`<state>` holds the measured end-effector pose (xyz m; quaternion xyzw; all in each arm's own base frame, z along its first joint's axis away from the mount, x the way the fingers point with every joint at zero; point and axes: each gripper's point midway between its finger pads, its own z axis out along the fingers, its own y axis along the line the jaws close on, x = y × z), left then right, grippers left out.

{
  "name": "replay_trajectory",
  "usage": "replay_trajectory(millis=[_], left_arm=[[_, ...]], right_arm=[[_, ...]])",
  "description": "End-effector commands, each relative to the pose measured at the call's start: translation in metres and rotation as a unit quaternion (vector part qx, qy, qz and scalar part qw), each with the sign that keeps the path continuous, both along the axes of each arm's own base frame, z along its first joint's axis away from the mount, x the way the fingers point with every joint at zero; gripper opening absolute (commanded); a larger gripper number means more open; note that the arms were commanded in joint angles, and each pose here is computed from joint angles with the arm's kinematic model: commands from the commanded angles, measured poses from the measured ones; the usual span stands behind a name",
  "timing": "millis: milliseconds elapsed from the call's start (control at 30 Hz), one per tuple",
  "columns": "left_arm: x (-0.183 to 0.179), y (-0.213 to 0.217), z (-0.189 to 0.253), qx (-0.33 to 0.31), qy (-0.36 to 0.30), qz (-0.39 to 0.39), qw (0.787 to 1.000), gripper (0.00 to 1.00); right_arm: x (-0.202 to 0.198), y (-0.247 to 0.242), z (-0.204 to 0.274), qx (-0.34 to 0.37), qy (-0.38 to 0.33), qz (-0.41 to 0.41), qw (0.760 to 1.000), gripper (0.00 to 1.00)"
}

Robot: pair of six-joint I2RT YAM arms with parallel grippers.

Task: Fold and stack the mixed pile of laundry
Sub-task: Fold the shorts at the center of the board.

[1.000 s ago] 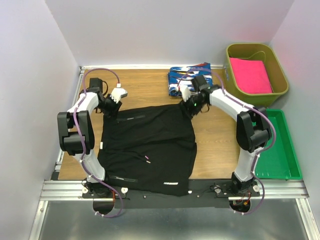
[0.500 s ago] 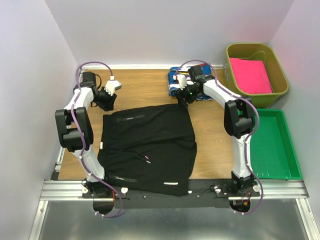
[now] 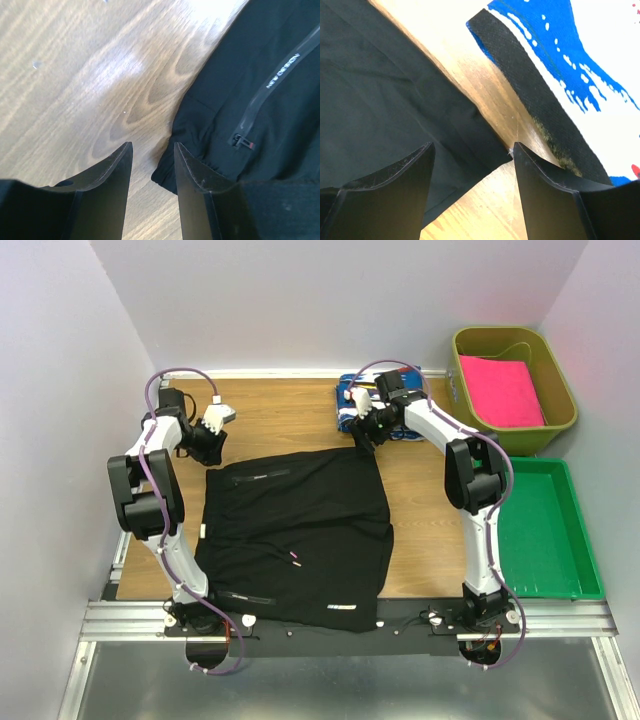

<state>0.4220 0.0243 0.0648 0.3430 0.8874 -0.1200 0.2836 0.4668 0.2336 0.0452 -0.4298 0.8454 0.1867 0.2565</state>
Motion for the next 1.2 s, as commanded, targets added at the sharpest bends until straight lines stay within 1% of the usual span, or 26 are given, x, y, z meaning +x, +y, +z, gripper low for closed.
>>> replay_trajectory(millis=[0, 100, 200, 233, 300, 433, 467, 533, 567, 633, 667, 767, 800, 833, 900, 933, 967, 1000, 1033, 1100, 1133, 1167], left_arm=[[0.007, 0.006, -0.008, -0.007, 0.004, 0.002, 1.0, 0.47], [0.01, 0.011, -0.01, -0.002, 0.008, 0.003, 1.0, 0.49], [0.011, 0.014, -0.014, 0.002, 0.018, -0.001, 1.0, 0.51], [0.01, 0.014, -0.013, 0.003, 0.022, -0.004, 1.0, 0.51], [0.007, 0.013, -0.018, 0.001, 0.03, -0.013, 0.999, 0.52], [-0.012, 0.0, -0.021, -0.024, 0.054, -0.043, 0.997, 0.53], [-0.014, -0.001, -0.017, -0.027, 0.051, -0.047, 0.997, 0.54], [-0.019, -0.006, -0.015, -0.039, 0.051, -0.054, 0.997, 0.55], [-0.019, -0.007, -0.014, -0.041, 0.05, -0.054, 0.996, 0.55], [-0.021, -0.007, -0.018, -0.041, 0.058, -0.052, 0.996, 0.55], [-0.023, -0.007, -0.024, -0.041, 0.064, -0.051, 0.996, 0.55], [-0.024, -0.004, -0.035, -0.035, 0.078, -0.039, 0.996, 0.55], [-0.024, -0.002, -0.039, -0.032, 0.081, -0.034, 0.996, 0.53], [-0.022, 0.002, -0.041, -0.021, 0.079, -0.029, 0.996, 0.47], [-0.019, 0.005, -0.044, -0.015, 0.079, -0.023, 0.996, 0.4], [-0.014, 0.007, -0.041, -0.011, 0.072, -0.02, 0.997, 0.29], [-0.011, 0.008, -0.041, -0.011, 0.069, -0.017, 0.997, 0.23], [-0.008, 0.008, -0.039, -0.015, 0.068, -0.014, 0.997, 0.19], [0.003, 0.007, -0.03, -0.017, 0.055, -0.016, 0.998, 0.11], [0.007, 0.006, -0.026, -0.024, 0.061, -0.018, 0.998, 0.03], [0.016, 0.008, -0.018, -0.025, 0.048, -0.019, 0.998, 0.0], [0.018, 0.008, -0.01, -0.023, 0.04, -0.019, 0.999, 0.0]], right_arm=[[0.008, 0.008, -0.015, -0.001, -0.007, 0.025, 1.0, 0.72], [0.005, 0.004, -0.029, -0.014, 0.004, 0.03, 0.999, 0.71], [-0.004, -0.001, -0.043, -0.025, 0.014, 0.037, 0.999, 0.65], [-0.006, -0.002, -0.045, -0.027, 0.017, 0.038, 0.999, 0.59], [-0.014, -0.005, -0.052, -0.033, 0.029, 0.042, 0.998, 0.53], [-0.026, -0.008, -0.056, -0.033, 0.041, 0.049, 0.997, 0.41], [-0.026, -0.009, -0.056, -0.033, 0.042, 0.049, 0.997, 0.35], [-0.029, -0.009, -0.057, -0.032, 0.045, 0.052, 0.997, 0.29], [-0.029, -0.008, -0.056, -0.03, 0.045, 0.052, 0.997, 0.24], [-0.029, -0.005, -0.053, -0.027, 0.045, 0.055, 0.997, 0.18], [-0.028, -0.004, -0.051, -0.024, 0.043, 0.055, 0.997, 0.12], [-0.026, -0.001, -0.043, -0.023, 0.036, 0.055, 0.998, 0.01], [-0.024, -0.001, -0.041, -0.021, 0.031, 0.054, 0.998, 0.01], [-0.022, 0.0, -0.038, -0.021, 0.026, 0.053, 0.998, 0.01], [-0.014, 0.002, -0.03, -0.017, 0.009, 0.048, 0.999, 0.01], [-0.01, 0.001, -0.028, -0.023, 0.002, 0.042, 0.999, 0.01], [0.0, 0.003, -0.02, -0.019, -0.01, 0.033, 0.999, 0.01], [0.002, 0.004, -0.021, -0.02, -0.01, 0.032, 0.999, 0.01], [0.008, 0.005, -0.016, -0.021, -0.016, 0.03, 0.999, 0.01], [0.02, 0.008, 0.0, -0.015, -0.032, 0.024, 0.999, 0.01], [0.022, 0.009, 0.008, -0.011, -0.037, 0.021, 0.999, 0.01], [0.025, 0.011, 0.017, -0.004, -0.042, 0.014, 0.999, 0.01]])
